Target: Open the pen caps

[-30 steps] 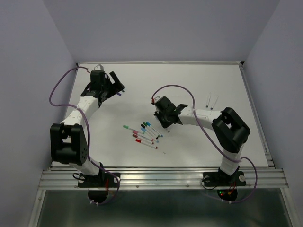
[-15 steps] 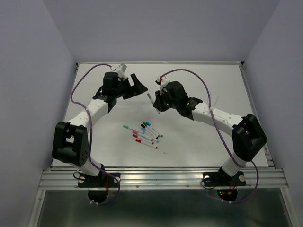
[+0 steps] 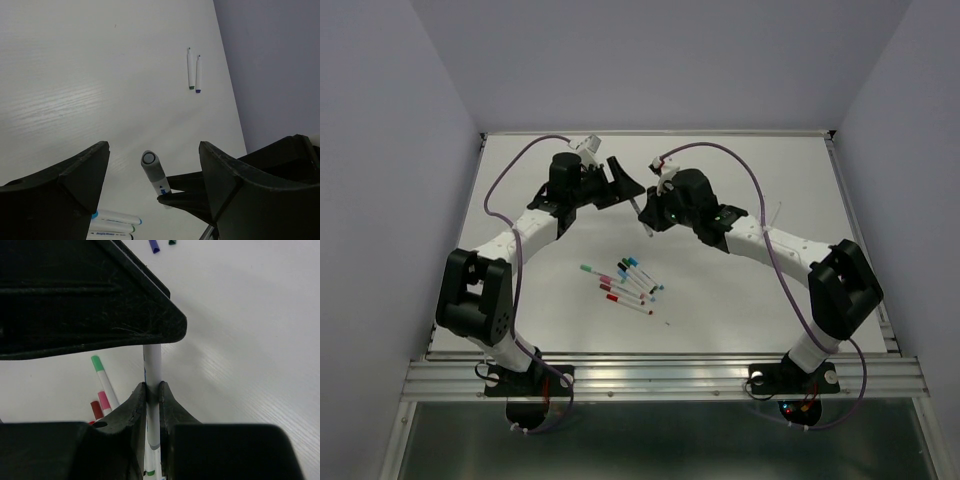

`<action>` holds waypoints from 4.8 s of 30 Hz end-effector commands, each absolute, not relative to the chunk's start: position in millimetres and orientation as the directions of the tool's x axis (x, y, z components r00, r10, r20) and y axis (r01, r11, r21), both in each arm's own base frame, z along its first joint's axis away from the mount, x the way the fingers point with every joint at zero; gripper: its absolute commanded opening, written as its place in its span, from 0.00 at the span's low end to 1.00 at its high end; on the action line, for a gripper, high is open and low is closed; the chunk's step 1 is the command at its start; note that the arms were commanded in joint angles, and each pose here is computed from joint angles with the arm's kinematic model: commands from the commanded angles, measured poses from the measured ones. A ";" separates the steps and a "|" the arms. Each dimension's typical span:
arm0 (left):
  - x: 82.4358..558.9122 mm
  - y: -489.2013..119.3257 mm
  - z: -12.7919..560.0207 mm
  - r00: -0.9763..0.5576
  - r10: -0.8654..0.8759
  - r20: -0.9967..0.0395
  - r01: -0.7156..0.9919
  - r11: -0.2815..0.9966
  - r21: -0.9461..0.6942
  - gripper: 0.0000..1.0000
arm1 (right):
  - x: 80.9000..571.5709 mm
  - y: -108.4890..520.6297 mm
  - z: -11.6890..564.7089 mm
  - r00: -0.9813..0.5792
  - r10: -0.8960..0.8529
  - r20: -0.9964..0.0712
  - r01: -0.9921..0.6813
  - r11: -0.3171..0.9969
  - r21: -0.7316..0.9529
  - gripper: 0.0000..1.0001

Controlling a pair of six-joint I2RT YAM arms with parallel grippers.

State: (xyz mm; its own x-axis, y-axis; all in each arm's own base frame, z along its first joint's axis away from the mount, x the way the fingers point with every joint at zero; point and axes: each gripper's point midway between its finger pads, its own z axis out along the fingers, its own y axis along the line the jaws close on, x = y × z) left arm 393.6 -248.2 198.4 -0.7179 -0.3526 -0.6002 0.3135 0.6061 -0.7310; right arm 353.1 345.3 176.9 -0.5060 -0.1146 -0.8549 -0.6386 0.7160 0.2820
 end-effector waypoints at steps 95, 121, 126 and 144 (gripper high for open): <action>488.8 -39.0 44.9 -0.613 -0.632 -0.475 -0.524 0.775 -0.354 0.41 | 384.1 254.6 168.1 -0.515 -0.030 -0.857 -0.448 0.861 0.240 0.01; 446.9 -49.1 217.8 -0.446 -0.566 -0.694 -0.238 0.822 -0.517 0.99 | 420.0 -46.2 107.1 -0.504 0.374 -0.779 0.507 0.858 0.084 0.01; 445.1 -49.0 221.9 -0.438 -0.558 -0.704 -0.225 0.827 -0.516 0.99 | 428.4 -62.4 86.2 -0.527 0.400 -0.750 0.551 0.833 0.057 0.01; 442.3 -45.9 228.7 -0.419 -0.558 -0.716 -0.228 0.828 -0.512 0.99 | 449.4 -61.6 44.3 -0.599 0.424 -0.679 0.523 0.850 0.070 0.06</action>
